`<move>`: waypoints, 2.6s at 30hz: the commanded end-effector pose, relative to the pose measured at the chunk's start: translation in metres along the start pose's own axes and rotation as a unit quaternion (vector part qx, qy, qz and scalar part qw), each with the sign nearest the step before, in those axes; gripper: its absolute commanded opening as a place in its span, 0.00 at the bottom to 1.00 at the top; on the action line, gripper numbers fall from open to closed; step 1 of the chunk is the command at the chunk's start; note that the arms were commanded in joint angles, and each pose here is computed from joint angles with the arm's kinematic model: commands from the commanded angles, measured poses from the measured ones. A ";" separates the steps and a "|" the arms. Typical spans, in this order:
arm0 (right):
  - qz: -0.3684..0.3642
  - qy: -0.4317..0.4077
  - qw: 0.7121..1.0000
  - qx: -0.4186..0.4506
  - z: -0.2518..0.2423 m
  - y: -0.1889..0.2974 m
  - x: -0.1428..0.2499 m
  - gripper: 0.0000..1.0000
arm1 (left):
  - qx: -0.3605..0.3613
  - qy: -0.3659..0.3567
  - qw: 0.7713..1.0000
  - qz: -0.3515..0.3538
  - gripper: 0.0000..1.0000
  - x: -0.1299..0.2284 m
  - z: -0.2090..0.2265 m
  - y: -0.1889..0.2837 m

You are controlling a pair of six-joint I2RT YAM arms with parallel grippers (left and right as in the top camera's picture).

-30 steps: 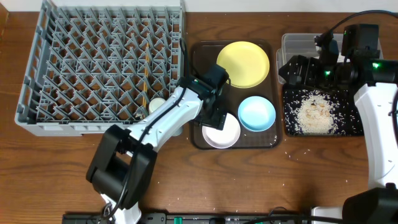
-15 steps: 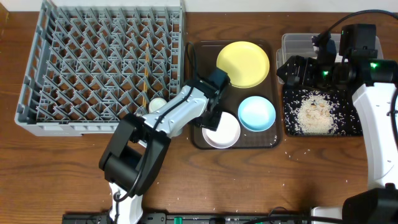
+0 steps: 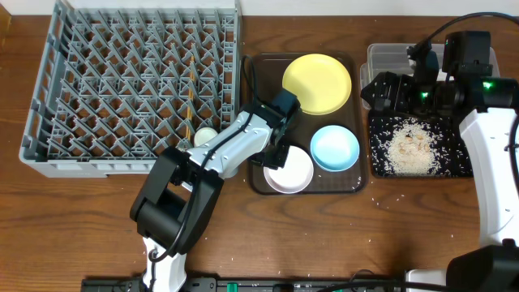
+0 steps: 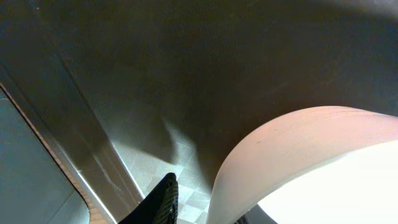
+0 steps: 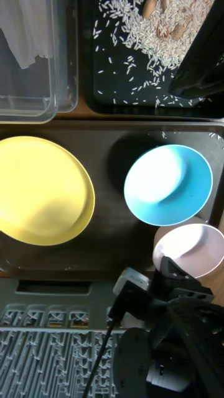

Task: Sort waste into correct bins and load items into the dishwasher
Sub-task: 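Reach left gripper to the white bowl and grasp its rim, then lift white bowl with left gripper and place it in dish rack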

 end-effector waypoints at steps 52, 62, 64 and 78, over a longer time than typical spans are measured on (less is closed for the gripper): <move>-0.006 0.014 1.000 -0.008 0.009 0.005 0.000 0.99 | -0.405 0.144 0.813 -0.392 0.07 -0.042 0.134 0.240; -0.006 0.014 1.000 -0.008 0.009 0.005 0.000 0.99 | -0.524 0.210 0.724 -0.396 0.07 -0.052 0.179 0.244; -0.006 0.014 1.000 -0.008 0.009 0.005 0.000 0.99 | -0.556 0.214 0.700 -0.394 0.07 -0.056 0.181 0.239; -0.006 0.014 1.000 -0.008 0.009 0.005 0.000 0.99 | -0.661 0.165 0.648 -0.341 0.07 -0.073 0.181 0.170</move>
Point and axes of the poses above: each gripper's point midway between its finger pads, its own y axis back along the fingers, its own z axis along the line the jaws close on, x = y × z, the point moved 2 cm from there along y, back along the fingers, and after that the axes turned 2 degrees about y, right-handed, at the moved point
